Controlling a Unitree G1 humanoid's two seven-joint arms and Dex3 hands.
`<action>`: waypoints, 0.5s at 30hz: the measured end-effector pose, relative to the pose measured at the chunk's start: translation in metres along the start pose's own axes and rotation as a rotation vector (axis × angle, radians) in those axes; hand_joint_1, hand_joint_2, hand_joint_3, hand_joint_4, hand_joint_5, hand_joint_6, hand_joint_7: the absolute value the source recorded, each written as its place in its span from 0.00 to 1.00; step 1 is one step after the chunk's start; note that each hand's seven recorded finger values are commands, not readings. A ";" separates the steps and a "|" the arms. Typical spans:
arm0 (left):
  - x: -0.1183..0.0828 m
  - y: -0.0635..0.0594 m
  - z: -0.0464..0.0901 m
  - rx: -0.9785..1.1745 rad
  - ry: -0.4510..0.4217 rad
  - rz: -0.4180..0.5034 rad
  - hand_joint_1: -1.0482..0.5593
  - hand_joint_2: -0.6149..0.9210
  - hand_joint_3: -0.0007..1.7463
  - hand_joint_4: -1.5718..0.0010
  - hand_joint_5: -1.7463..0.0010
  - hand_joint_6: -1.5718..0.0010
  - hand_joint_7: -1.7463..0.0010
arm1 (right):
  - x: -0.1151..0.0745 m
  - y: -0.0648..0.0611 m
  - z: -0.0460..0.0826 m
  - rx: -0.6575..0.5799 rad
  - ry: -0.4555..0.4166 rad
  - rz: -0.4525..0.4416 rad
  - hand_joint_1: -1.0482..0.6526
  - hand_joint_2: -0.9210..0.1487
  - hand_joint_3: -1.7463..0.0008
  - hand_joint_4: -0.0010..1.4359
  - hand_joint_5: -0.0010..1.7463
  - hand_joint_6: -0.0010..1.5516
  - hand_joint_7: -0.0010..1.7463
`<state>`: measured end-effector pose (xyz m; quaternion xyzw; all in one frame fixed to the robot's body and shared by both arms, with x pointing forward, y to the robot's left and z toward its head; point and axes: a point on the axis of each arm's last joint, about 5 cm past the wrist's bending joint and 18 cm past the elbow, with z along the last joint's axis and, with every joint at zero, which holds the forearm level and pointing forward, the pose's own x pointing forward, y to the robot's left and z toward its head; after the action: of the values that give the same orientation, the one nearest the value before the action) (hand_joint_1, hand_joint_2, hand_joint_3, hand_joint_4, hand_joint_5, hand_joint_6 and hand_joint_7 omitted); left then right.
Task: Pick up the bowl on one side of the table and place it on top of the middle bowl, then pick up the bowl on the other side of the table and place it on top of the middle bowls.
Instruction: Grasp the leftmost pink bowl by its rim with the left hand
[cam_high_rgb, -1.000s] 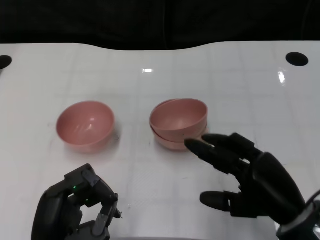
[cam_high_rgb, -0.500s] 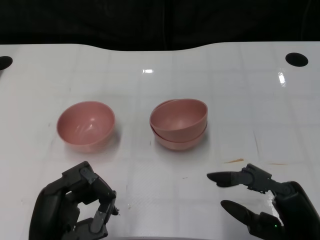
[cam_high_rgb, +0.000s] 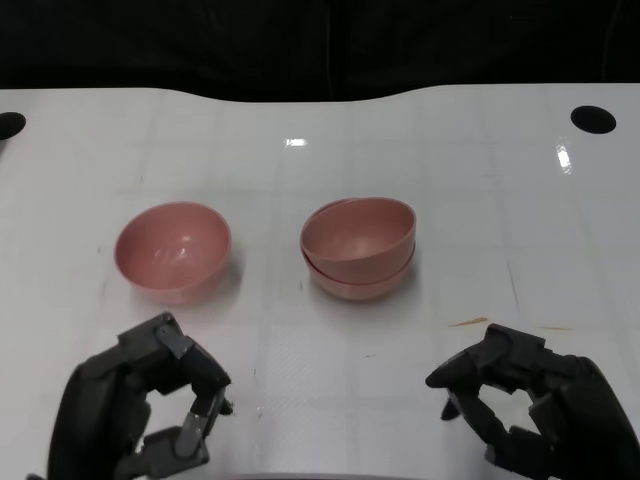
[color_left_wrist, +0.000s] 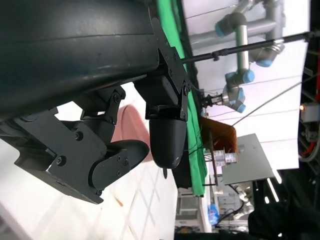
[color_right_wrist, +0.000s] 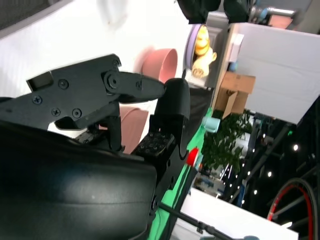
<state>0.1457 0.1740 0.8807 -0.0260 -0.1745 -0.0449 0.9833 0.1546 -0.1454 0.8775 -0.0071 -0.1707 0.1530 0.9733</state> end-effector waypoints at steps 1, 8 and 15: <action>0.002 0.002 0.004 0.024 -0.010 0.003 0.59 0.84 0.46 0.54 0.26 0.48 0.46 | 0.000 -0.001 0.000 0.008 0.006 0.000 0.53 0.47 0.21 0.59 1.00 0.51 0.86; 0.001 0.003 0.008 0.038 0.015 0.021 0.59 0.84 0.45 0.53 0.28 0.47 0.48 | -0.001 -0.001 -0.001 0.024 0.014 0.007 0.53 0.49 0.19 0.60 1.00 0.50 0.88; 0.006 0.010 0.022 0.275 0.028 -0.030 0.52 0.98 0.10 0.58 0.55 0.48 0.87 | 0.001 -0.003 0.000 0.035 0.018 0.003 0.49 0.50 0.20 0.60 1.00 0.47 0.96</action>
<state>0.1452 0.1844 0.9030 0.1122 -0.1658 -0.0355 0.9791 0.1559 -0.1478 0.8778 0.0081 -0.1591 0.1574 0.9746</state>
